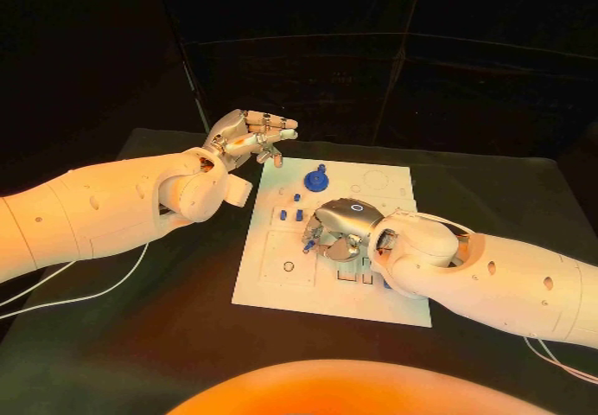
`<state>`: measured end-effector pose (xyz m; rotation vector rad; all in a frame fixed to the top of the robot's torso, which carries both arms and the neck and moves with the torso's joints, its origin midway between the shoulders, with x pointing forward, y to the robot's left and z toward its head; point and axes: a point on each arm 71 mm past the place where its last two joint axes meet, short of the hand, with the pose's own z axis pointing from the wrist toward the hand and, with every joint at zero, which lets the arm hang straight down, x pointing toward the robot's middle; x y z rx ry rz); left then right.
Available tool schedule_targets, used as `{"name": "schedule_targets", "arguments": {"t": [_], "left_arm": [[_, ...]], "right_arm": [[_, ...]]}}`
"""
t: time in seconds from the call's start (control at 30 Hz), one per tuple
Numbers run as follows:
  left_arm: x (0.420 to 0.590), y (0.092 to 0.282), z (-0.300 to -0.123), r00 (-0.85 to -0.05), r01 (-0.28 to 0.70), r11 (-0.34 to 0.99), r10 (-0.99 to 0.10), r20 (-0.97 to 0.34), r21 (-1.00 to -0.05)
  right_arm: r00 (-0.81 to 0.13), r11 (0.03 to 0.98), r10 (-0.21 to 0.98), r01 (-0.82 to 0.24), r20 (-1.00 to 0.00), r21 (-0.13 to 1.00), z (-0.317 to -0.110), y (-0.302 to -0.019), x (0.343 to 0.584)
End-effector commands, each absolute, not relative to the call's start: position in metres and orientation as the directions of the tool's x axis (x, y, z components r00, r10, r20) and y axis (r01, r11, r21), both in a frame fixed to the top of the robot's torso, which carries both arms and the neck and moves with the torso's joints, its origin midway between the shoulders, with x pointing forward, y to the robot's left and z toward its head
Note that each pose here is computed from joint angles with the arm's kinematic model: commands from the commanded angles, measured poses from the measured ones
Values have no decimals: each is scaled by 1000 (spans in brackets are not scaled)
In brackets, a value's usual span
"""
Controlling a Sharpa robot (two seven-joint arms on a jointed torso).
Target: Assemble the parts on the task board
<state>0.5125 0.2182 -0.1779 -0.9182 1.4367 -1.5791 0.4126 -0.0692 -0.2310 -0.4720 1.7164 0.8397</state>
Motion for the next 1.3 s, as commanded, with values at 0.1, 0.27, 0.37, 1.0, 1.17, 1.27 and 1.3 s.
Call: {"name": "schedule_targets", "arguments": {"t": [0.1, 0.27, 0.37, 1.0, 1.17, 1.27, 1.3], "left_arm": [[512, 218, -177, -424, 88, -50, -905, 8, -995], [512, 218, -177, -425, 87, -50, -905, 8, -995], [512, 218, -177, -425, 87, -50, -905, 8, -995], [512, 218, -177, -426, 86, -50, -905, 9, -995], [512, 218, -177, -426, 85, -50, -905, 9, -995], [512, 218, -177, -426, 85, -50, -905, 9, -995], [512, 218, -177, -426, 85, -50, -905, 9, -995]], "right_arm": [[-302, 674, 69, -689, -951, 268, -232, -67, 412], [-310, 672, 52, -692, -949, 263, -233, -66, 411], [-309, 674, 45, -693, -950, 257, -233, -66, 411], [-305, 676, 22, -698, -952, 239, -234, -60, 411], [-305, 673, 19, -700, -952, 238, -234, -58, 410], [-306, 671, 17, -702, -952, 238, -234, -56, 410], [-305, 670, 17, -704, -952, 237, -234, -55, 410]]}}
